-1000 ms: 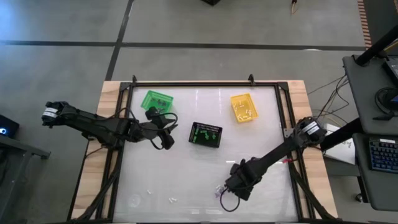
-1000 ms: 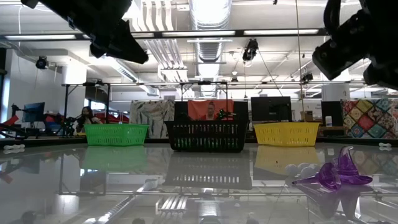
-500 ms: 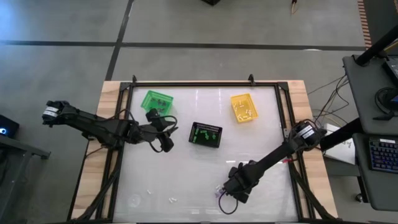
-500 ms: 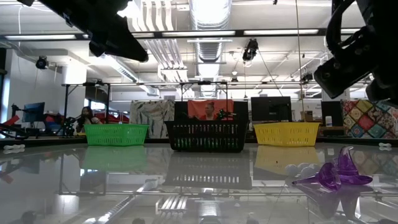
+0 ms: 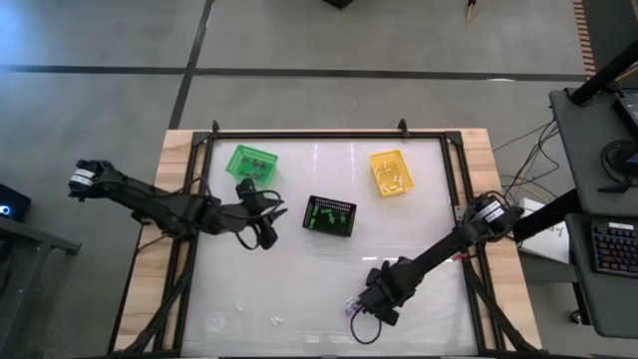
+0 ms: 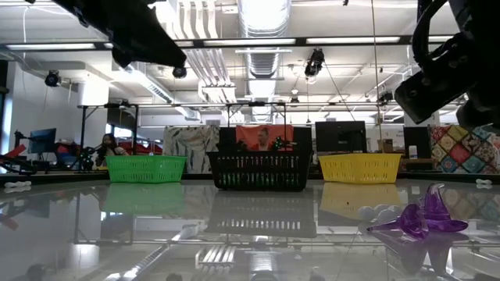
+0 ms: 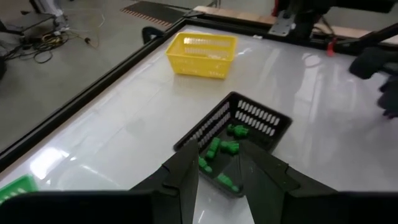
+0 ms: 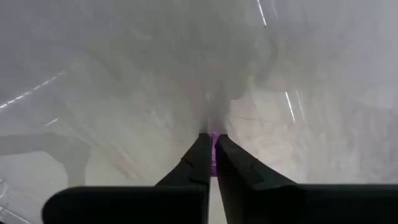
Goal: Sort Halloween decoration
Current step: Put the purple witch hat toy into the green bin
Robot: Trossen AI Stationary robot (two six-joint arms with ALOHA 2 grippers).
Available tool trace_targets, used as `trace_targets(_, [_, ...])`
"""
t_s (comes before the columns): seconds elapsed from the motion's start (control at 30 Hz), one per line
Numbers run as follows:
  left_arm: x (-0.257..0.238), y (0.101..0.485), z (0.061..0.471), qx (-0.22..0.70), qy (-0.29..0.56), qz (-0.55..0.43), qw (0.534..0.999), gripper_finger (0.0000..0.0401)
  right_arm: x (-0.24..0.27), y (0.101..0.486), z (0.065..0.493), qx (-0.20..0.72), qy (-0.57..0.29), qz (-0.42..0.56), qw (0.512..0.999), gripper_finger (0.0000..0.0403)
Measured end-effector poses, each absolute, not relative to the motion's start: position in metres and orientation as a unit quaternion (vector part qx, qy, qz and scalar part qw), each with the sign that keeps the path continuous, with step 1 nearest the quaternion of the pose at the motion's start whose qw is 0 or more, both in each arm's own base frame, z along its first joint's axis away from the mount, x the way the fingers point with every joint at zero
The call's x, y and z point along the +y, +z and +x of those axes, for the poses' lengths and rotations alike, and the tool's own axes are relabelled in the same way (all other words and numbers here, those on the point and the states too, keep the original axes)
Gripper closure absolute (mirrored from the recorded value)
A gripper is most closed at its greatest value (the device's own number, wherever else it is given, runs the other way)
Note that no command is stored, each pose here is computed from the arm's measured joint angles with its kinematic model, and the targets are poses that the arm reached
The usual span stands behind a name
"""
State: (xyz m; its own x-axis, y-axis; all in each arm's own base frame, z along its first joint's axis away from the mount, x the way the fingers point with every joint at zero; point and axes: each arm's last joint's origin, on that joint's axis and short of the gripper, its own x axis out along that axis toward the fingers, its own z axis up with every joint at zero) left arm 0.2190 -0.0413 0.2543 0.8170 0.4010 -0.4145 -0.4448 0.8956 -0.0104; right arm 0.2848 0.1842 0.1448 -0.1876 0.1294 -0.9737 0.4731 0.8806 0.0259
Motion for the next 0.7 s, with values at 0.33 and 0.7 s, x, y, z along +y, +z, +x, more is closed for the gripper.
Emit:
trace_targets(0.33, [-0.065, 0.262, 0.217, 0.170, 0.168, -0.062, 0.969, 0.0304, 0.177, 0.187, 0.281, 0.703, -0.111, 0.180, 0.679, 0.0394])
trace_targets(0.7, [-0.096, 0.273, 0.203, 0.114, 0.157, -0.036, 0.980, 0.0303, 0.131, 0.264, 0.304, 0.461, -0.089, 0.149, 0.870, 0.0394])
